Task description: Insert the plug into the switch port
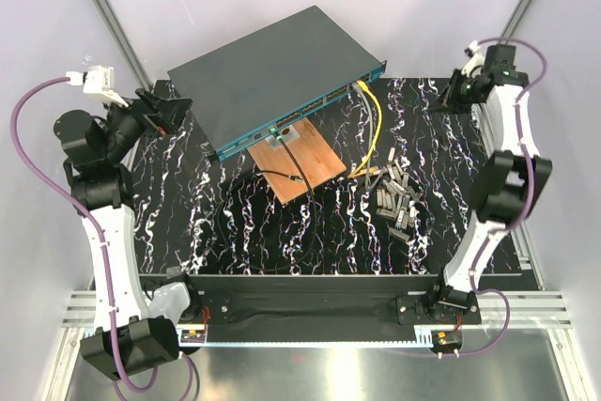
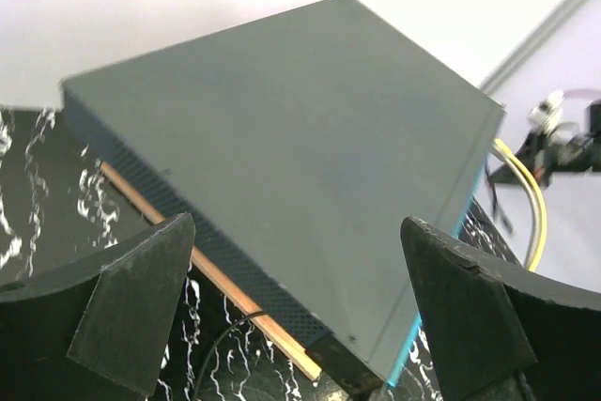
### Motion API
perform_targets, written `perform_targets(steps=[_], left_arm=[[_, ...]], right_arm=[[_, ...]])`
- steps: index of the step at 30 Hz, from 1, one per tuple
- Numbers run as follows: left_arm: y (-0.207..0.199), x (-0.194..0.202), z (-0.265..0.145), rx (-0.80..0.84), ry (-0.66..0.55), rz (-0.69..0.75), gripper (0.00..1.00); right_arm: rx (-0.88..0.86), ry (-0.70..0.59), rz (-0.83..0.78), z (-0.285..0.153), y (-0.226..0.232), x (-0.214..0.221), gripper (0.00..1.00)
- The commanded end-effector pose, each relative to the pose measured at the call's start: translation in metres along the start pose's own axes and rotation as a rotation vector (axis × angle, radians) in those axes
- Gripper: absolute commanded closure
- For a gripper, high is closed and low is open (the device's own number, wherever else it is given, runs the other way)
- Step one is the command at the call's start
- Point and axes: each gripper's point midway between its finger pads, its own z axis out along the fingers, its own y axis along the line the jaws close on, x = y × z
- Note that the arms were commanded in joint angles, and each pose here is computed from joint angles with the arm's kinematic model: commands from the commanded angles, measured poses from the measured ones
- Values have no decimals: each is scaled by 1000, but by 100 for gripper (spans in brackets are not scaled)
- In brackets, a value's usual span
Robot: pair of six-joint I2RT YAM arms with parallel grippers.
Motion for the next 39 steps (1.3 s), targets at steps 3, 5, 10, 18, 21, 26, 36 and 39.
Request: perform_targets(steps=[3, 5, 10, 18, 21, 26, 36, 39], left_arm=[[-54, -39, -10, 201, -69, 231, 2], [-73, -41, -11, 284, -69, 283, 2], [-129, -57, -6, 504, -78, 390, 3], [-253, -14, 18, 874, -35, 380, 4], [-300, 3, 24, 998, -28, 345, 4], [-374, 28, 24, 1199, -51, 229, 5], [-442, 57, 39, 1235, -115, 142, 6], [-447, 64, 45, 1230, -103, 125, 7]], right_arm=[[-263, -180, -78, -89, 73, -26, 100], [-341, -247, -98, -124, 93, -32, 100], [-491, -400, -162, -207, 144, -37, 100], [-707, -543, -218, -311, 217, -21, 100], [-777, -559, -196, -335, 235, -9, 100], [-918, -583, -173, -378, 265, 10, 100], [-1072, -529, -103, -409, 286, 35, 100], [-1105, -513, -88, -414, 288, 41, 100]])
